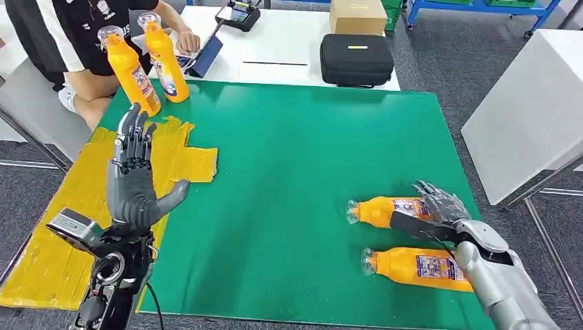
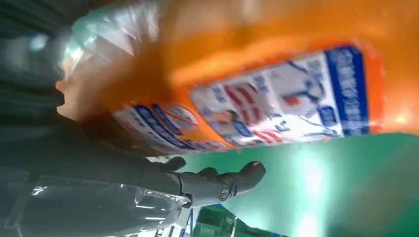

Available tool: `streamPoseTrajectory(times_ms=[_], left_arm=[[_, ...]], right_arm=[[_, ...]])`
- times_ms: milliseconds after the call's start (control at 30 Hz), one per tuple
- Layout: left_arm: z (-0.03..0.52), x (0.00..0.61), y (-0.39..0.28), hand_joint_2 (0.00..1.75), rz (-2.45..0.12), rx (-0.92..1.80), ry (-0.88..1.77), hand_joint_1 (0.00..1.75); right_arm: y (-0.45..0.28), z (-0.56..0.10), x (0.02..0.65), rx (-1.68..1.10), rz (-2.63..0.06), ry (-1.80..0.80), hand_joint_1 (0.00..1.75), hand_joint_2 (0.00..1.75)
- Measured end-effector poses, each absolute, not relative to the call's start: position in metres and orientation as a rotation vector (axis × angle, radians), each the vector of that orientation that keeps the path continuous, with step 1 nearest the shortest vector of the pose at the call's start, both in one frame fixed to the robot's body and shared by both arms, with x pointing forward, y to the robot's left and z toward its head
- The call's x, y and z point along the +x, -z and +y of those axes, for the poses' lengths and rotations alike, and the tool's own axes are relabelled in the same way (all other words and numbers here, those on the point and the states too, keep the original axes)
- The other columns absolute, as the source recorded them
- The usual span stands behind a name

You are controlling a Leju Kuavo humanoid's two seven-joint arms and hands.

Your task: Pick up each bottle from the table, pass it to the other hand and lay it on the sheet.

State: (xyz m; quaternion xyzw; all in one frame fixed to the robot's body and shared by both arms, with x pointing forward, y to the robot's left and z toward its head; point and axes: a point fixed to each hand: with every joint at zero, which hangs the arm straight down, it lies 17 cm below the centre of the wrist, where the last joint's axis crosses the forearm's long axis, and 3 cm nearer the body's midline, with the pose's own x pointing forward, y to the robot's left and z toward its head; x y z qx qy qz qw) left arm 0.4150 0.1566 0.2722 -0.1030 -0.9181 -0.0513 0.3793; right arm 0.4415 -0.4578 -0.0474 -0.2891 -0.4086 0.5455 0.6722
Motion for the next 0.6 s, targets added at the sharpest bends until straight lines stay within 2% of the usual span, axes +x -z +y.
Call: streamPoseTrajectory(times_ms=[467, 500, 533, 567, 600], left_arm=[[0.1584, 0.4174, -0.2670, 1.75, -2.332, -0.254, 0.127, 0.00], [0.1584, 0.4173, -0.2670, 1.75, -2.332, -0.254, 0.127, 0.00], [0.1586, 0.4174, -0.2670, 1.75, -2.332, -0.253, 0.126, 0.00], [0.1586, 0.4174, -0.2670, 1.75, -2.332, -0.253, 0.126, 0.00], [0.1585, 0.4174, -0.2668, 1.75, -2.332, -0.253, 0.127, 0.00]], right_arm=[[0.0526, -0.4493, 0.4496, -0.631, -0.906, -1.231, 0.02, 1.75], [0.0529, -0.4494, 0.4497, -0.632, -0.904, -1.230, 0.16, 1.75], [0.0528, -0.4491, 0.4504, -0.634, -0.905, -1.229, 0.40, 1.75], [0.0532, -0.4482, 0.4506, -0.633, -0.905, -1.229, 0.52, 1.75], [0.0536, -0.4478, 0.4507, -0.633, -0.904, -1.229, 0.31, 1.75]])
